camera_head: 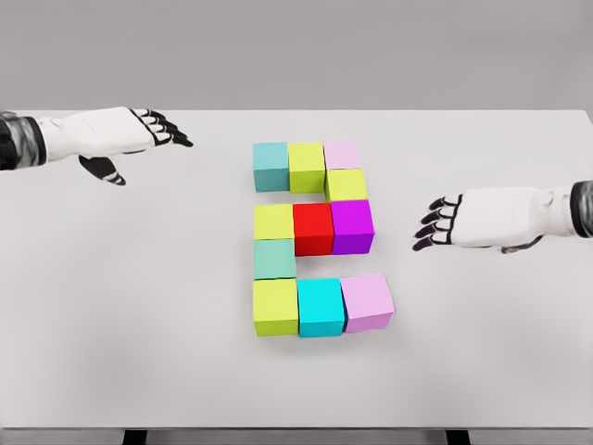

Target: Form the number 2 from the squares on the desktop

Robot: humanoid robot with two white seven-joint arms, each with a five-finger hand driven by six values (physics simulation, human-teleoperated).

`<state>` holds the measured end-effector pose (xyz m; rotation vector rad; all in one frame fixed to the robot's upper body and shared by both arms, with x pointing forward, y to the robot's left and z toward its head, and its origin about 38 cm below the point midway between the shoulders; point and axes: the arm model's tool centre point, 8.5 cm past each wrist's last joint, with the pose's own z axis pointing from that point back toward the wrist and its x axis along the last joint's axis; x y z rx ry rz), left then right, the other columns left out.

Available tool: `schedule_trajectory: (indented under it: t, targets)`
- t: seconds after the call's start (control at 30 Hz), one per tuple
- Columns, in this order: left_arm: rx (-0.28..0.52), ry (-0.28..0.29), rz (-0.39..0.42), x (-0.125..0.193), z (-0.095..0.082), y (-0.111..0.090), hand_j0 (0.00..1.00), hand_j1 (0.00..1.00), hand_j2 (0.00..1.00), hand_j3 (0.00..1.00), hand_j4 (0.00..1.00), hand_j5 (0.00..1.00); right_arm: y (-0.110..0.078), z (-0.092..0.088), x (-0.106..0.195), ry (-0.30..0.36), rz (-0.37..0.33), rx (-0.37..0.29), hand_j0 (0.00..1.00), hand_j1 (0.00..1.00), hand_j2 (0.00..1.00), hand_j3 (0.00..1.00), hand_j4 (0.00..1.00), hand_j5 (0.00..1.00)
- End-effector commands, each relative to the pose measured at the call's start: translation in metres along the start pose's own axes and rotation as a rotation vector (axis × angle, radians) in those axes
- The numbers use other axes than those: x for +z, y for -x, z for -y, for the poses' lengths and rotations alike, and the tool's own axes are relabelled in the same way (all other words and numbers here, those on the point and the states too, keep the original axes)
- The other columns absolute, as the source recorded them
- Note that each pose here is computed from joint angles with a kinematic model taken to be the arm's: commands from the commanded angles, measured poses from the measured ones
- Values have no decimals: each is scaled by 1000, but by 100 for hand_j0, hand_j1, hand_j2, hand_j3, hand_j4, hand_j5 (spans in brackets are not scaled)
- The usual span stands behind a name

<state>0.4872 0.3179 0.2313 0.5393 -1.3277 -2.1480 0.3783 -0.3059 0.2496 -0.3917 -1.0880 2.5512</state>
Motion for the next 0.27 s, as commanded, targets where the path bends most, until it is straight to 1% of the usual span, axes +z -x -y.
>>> schedule_trajectory:
  t: [0.0, 0.03, 0.07, 0.1, 0.13, 0.17, 0.23]
  targets:
    - [6, -5, -2, 1, -1, 1, 100, 100, 100, 100, 100, 100, 27, 19, 39, 103, -93, -55, 100, 100, 100, 100, 100, 100]
    - [7, -6, -1, 0, -1, 0, 100, 100, 100, 100, 100, 100, 33, 17, 46, 158, -91, -127, 100, 100, 100, 100, 100, 100]
    - [7, -6, -1, 0, -1, 0, 100, 100, 100, 100, 100, 100, 37, 14, 57, 245, -79, -223, 100, 100, 100, 100, 100, 100]
    - [8, -5, -1, 0, 0, 0, 100, 100, 100, 100, 100, 100, 37, 12, 60, 278, -70, -258, 100, 100, 100, 100, 100, 100]
    - [8, -5, -1, 0, 0, 0, 100, 100, 100, 100, 100, 100, 38, 12, 68, 356, -57, -318, 100, 100, 100, 100, 100, 100]
    - [9, -4, 0, 0, 1, 0, 100, 100, 100, 100, 100, 100, 37, 8, 71, 382, -57, -341, 100, 100, 100, 100, 100, 100]
    - [9, -4, 0, 0, 1, 0, 100, 100, 100, 100, 100, 100, 38, 12, 65, 440, -46, -357, 100, 100, 100, 100, 100, 100]
